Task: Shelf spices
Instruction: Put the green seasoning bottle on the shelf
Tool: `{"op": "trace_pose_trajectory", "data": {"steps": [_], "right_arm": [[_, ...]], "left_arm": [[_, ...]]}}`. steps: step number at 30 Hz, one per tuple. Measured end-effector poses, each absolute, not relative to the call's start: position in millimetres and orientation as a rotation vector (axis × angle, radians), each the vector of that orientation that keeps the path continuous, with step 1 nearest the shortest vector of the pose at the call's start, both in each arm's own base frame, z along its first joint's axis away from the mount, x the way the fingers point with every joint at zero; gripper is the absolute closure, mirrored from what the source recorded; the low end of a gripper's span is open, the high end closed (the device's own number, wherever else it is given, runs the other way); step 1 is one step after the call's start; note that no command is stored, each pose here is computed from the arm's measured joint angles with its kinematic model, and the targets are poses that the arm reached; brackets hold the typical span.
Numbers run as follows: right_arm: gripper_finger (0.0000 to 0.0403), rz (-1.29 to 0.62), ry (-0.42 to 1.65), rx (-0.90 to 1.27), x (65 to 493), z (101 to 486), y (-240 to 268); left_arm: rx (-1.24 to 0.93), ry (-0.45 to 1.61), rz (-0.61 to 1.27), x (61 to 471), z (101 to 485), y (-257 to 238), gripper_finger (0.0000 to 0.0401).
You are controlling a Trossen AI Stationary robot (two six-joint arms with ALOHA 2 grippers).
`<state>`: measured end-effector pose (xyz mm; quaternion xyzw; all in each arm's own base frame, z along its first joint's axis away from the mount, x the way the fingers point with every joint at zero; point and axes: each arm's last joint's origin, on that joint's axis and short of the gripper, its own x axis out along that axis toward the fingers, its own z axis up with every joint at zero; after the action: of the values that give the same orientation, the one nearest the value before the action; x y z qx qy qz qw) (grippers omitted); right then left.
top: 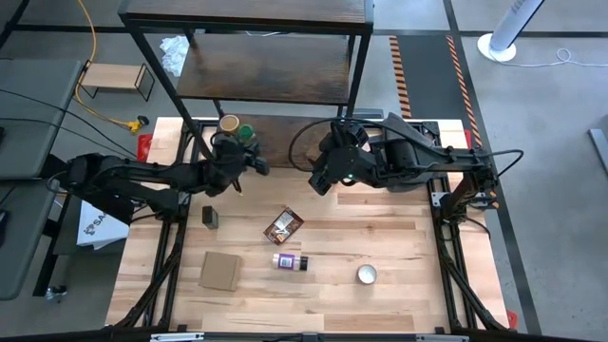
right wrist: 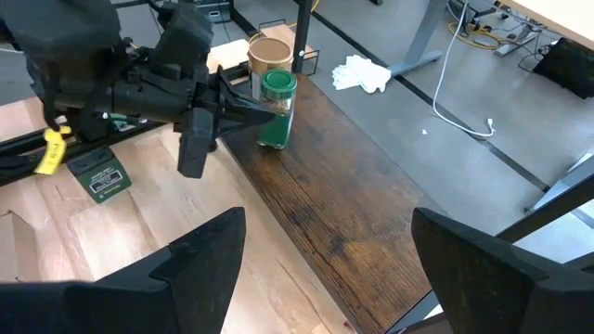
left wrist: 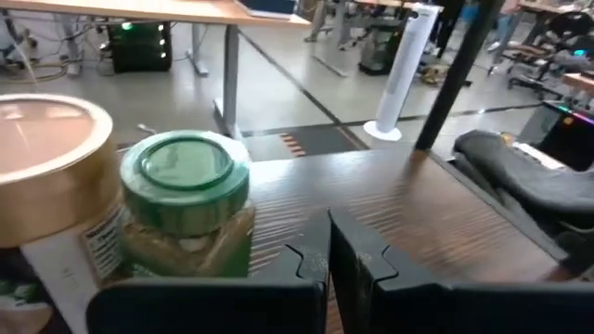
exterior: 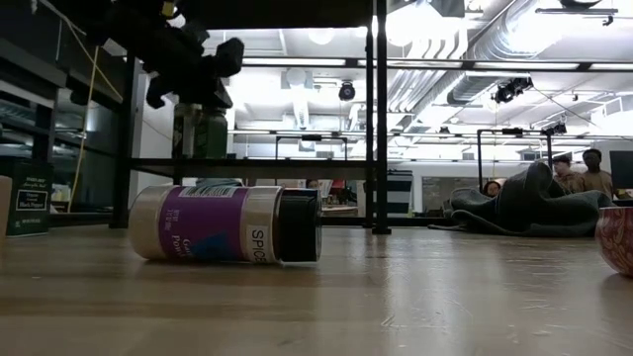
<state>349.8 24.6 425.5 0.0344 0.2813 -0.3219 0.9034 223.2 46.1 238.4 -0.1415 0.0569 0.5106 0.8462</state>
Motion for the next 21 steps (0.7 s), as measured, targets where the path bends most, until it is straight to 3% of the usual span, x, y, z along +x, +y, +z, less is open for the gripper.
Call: {"op": "trace_pose_trajectory", "data": {"steps": [21], "right_arm": [[0.0100, -0.679, 0.577, 0.068, 349.7, 425.6, 24.4]], "left_arm": [[-0.280, 0.053, 1.166, 235.1, 233.2, 72.9, 0.0401]]}}
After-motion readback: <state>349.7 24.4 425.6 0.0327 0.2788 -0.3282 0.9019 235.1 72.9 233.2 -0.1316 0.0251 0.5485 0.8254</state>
